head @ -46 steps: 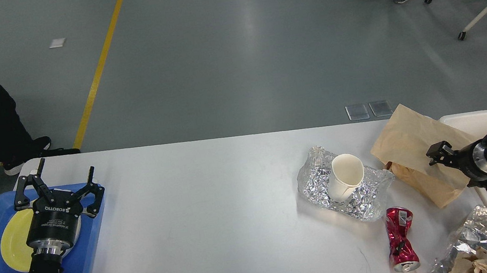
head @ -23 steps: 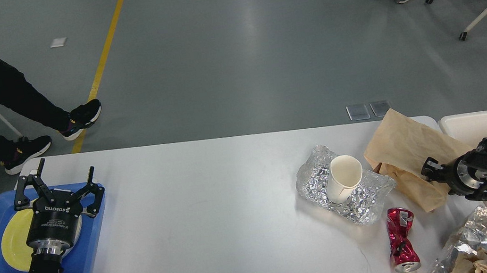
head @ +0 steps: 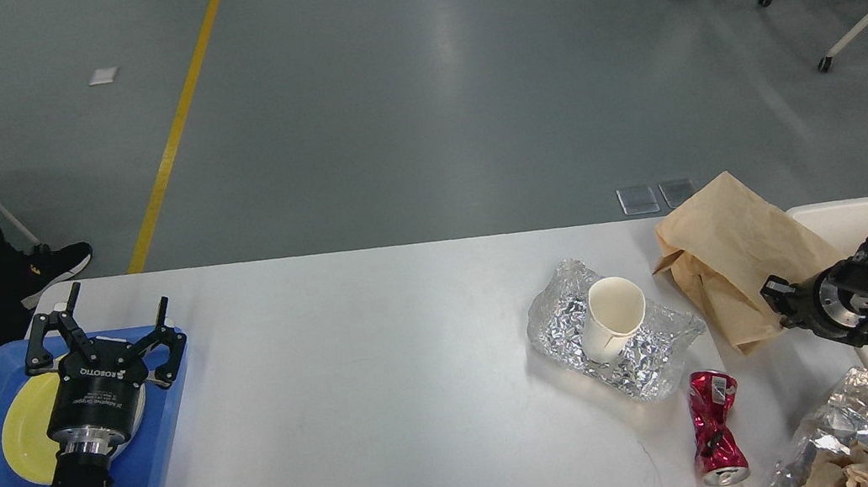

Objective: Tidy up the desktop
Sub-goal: 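Carry the folded paper bag into the white bin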

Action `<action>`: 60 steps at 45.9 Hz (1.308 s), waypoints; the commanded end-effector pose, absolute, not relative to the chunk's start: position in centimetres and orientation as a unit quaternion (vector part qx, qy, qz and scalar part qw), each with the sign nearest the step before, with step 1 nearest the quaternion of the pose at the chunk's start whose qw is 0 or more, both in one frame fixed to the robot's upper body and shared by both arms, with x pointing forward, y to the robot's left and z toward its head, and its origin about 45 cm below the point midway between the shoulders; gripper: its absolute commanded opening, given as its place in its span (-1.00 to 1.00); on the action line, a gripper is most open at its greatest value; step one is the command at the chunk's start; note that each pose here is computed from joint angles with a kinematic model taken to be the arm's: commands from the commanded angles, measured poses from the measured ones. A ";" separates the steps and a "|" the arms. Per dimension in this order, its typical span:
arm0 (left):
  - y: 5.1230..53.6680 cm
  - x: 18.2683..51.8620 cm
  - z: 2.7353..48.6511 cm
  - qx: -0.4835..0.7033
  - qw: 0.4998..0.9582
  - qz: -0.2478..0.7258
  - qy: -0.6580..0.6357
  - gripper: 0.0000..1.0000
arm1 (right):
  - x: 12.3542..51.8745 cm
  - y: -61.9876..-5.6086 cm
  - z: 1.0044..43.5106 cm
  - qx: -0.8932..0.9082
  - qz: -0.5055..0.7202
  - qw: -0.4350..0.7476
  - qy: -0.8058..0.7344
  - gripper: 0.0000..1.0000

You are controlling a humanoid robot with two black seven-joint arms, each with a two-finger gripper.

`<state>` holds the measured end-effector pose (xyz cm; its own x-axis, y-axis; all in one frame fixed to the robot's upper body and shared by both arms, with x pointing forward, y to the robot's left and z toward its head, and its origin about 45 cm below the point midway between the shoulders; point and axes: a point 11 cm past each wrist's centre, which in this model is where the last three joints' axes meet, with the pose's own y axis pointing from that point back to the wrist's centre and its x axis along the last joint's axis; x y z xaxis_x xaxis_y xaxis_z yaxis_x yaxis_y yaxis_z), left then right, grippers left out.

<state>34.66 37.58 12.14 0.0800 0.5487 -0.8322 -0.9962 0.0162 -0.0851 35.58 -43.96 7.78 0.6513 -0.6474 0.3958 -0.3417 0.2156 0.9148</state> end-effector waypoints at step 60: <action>37.6 34.7 12.1 -0.359 0.641 0.602 0.312 0.93 | 37.1 -43.3 39.8 0.585 -0.047 0.750 -0.305 -1.00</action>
<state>34.67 37.55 12.13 0.0803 0.5489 -0.8320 -0.9962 0.0171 -0.0849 37.37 -42.73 38.45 0.8144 -0.4402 0.3781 -0.2858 0.2628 0.9215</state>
